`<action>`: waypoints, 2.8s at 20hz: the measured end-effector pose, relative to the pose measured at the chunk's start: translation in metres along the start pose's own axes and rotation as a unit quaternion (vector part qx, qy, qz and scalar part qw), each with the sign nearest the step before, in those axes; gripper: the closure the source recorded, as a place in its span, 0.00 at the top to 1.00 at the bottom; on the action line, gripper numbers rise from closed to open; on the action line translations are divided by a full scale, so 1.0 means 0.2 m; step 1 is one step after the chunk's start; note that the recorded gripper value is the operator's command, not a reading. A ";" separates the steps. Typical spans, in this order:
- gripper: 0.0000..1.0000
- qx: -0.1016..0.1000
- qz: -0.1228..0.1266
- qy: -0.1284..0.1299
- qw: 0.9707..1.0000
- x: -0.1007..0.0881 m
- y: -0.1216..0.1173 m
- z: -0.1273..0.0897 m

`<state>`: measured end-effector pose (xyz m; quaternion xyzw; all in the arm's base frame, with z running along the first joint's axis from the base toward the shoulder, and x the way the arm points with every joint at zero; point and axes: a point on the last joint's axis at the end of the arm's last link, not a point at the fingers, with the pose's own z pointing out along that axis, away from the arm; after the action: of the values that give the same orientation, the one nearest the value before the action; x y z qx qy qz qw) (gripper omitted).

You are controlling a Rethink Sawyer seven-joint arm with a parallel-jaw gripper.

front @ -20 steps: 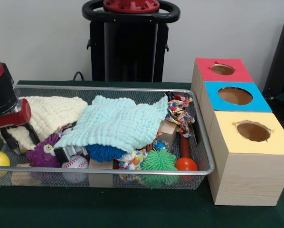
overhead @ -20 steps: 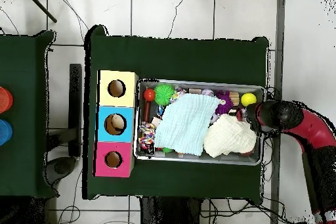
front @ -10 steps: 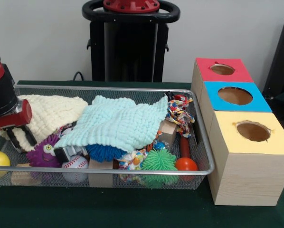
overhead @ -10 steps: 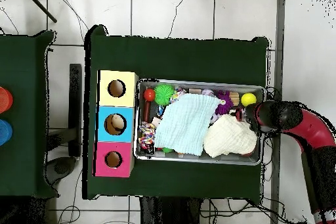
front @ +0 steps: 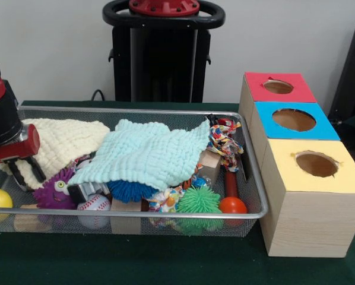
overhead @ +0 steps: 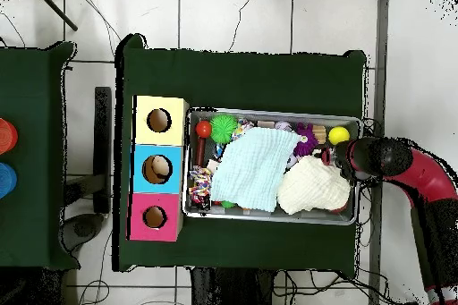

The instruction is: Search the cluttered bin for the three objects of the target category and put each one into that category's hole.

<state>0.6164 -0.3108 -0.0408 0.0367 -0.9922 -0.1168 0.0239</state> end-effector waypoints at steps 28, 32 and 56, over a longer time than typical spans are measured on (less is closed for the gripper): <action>0.00 0.051 -0.041 0.016 0.998 0.02 0.15 -0.32; 0.00 0.061 -0.047 0.018 0.997 0.03 0.17 -0.38; 0.00 0.087 -0.055 0.004 0.995 0.03 0.19 -0.42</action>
<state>0.6136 -0.2946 0.0506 0.0937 -0.9949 -0.0315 0.0181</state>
